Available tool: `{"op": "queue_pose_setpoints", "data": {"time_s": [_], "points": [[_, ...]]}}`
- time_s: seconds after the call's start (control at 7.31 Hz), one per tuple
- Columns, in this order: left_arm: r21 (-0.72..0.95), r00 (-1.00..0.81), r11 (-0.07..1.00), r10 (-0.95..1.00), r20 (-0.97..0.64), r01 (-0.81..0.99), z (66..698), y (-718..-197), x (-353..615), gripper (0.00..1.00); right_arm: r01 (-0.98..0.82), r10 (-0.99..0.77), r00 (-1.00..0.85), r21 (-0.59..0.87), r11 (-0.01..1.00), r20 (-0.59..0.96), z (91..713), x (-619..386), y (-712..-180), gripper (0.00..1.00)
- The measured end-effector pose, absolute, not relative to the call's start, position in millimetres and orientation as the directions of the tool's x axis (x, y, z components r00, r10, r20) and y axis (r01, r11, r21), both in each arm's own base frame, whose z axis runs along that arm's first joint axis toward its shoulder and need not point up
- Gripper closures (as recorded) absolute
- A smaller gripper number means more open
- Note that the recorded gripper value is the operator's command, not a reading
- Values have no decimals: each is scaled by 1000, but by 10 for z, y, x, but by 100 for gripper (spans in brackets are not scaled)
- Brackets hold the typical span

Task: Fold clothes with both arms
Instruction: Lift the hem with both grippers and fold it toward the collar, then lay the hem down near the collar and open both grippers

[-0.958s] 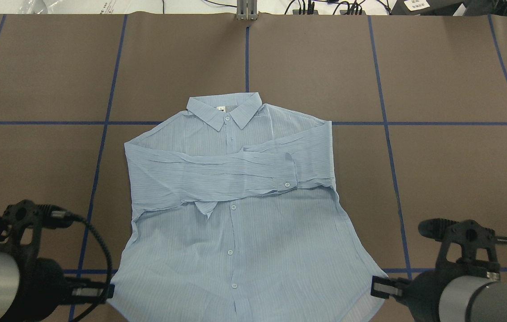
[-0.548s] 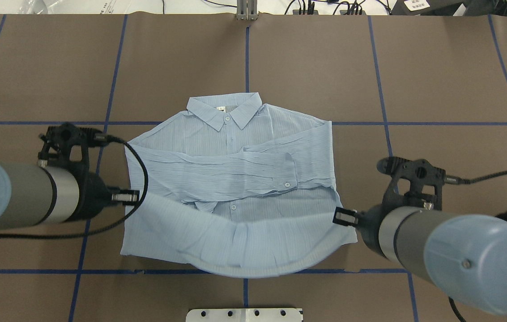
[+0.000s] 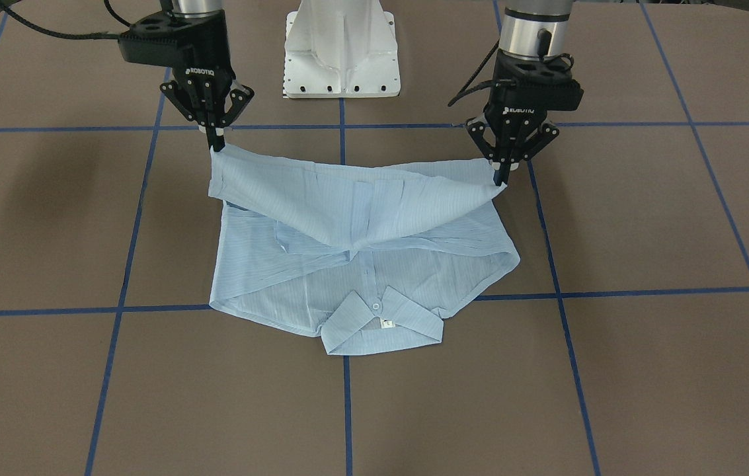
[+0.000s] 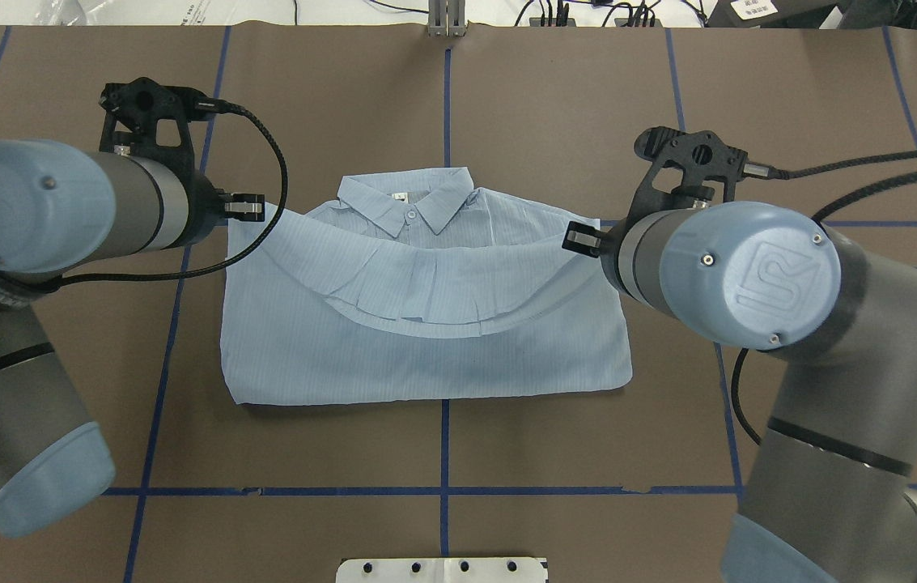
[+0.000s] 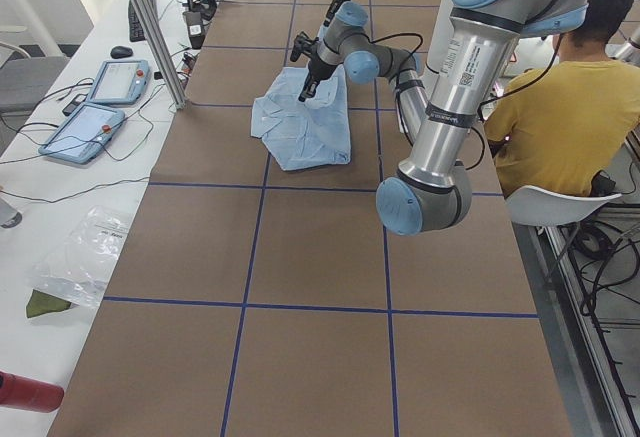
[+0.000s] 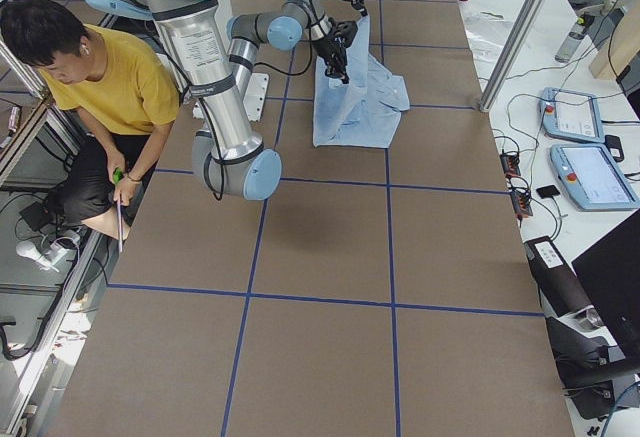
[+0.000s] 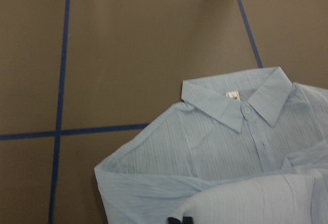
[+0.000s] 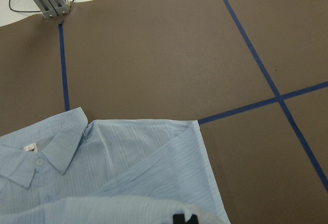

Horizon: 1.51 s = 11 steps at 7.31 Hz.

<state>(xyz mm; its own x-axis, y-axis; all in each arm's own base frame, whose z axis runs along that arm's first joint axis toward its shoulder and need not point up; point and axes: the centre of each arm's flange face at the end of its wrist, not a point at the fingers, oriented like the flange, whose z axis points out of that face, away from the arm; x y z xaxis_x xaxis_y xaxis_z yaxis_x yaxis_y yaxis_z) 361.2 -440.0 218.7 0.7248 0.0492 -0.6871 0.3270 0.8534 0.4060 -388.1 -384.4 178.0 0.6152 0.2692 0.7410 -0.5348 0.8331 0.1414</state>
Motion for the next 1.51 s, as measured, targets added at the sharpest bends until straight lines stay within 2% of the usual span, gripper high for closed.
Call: {"op": "queue_pose_setpoints", "data": {"time_s": [0.41, 0.68, 1.51], "points": [[441, 745, 837, 62, -664, 324, 3054, -4971, 4291, 100, -525, 238, 662, 213, 824, 711, 2508, -4420, -4672, 100], [494, 763, 823, 122, -635, 280, 3524, -5157, 4503, 100, -516, 227, 683, 239, 823, 694, 2899, -4569, -4982, 100], [576, 774, 787, 218, -594, 221, 3644, -5250, 4403, 100, -510, 223, 695, 250, 823, 683, 3113, -4651, -5126, 100]]}}
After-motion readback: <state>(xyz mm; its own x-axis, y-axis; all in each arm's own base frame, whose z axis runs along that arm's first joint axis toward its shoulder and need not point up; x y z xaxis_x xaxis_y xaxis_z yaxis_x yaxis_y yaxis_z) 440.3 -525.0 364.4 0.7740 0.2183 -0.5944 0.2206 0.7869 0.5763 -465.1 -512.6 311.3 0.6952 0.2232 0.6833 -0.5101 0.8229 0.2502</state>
